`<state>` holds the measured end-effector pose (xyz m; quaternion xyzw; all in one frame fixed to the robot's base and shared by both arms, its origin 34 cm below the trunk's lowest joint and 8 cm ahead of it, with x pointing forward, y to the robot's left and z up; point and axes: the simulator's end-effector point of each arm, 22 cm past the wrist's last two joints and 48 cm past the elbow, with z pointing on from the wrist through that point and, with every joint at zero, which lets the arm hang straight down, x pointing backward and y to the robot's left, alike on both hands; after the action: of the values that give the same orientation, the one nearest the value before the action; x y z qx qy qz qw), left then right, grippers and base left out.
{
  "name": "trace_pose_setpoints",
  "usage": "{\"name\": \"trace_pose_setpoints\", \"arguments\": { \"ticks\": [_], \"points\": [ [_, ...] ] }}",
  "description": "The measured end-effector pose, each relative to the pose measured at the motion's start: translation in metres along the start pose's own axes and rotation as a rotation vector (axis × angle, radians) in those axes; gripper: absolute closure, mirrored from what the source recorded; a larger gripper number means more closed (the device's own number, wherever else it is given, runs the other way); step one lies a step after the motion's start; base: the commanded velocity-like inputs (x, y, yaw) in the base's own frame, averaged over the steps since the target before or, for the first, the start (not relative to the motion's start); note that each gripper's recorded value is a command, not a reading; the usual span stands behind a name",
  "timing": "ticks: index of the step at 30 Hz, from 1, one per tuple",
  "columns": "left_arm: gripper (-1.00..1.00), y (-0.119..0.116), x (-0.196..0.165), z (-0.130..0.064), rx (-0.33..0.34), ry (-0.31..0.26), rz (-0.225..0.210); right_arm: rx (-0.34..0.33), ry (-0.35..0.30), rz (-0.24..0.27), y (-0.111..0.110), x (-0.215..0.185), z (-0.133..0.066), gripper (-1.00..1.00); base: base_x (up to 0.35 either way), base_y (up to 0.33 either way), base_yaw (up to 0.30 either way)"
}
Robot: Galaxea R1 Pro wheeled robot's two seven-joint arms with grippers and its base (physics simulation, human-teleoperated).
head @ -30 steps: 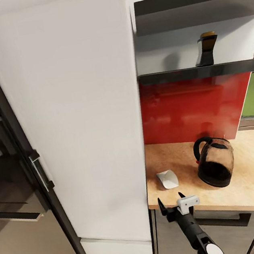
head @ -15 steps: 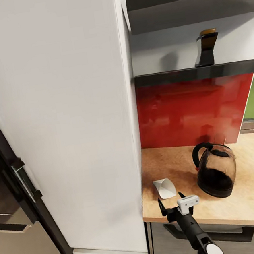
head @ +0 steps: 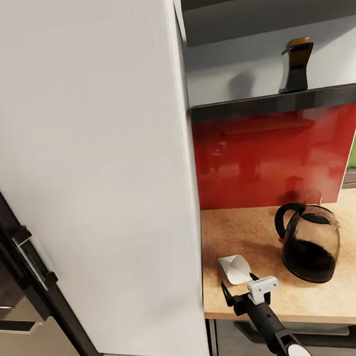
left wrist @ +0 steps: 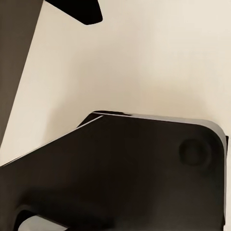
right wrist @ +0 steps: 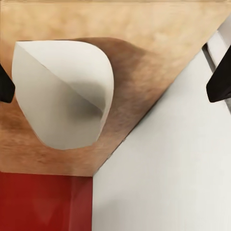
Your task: Set up a coffee station on the kitchen countertop: keep the coffee maker on the countertop, move the bottle of coffee from the kitchen shelf to the counter next to the coffee maker, place a paper coffee filter on top of the coffee maker, put the saucer next to the coffee maker with the coffee cup on the saucer, and place the electric kettle next to the coffee maker.
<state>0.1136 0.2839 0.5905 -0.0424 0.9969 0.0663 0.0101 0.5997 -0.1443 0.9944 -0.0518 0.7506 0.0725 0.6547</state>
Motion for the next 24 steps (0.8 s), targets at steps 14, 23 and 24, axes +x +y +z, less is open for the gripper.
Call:
{"name": "trace_pose_setpoints", "arguments": {
  "ticks": [14, 23, 24],
  "points": [
    [-1.00, -0.001, 0.000, 0.000, 0.001, 0.000, 0.001, 0.000, 0.037, 0.003, 0.000, 0.018, -0.001, -1.00, 0.089, 0.000, 0.000],
    [-1.00, -0.002, 0.000, 0.000, 0.002, 0.001, 0.000, -0.001, 0.055, 0.003, 0.001, 0.027, -0.001, -1.00, 0.123, 0.000, 0.000],
    [-1.00, -0.001, 0.000, 0.000, 0.002, 0.001, 0.000, -0.001, 0.056, 0.003, 0.001, 0.028, -0.001, -1.00, 0.042, 0.000, 0.000]
  ]
}}
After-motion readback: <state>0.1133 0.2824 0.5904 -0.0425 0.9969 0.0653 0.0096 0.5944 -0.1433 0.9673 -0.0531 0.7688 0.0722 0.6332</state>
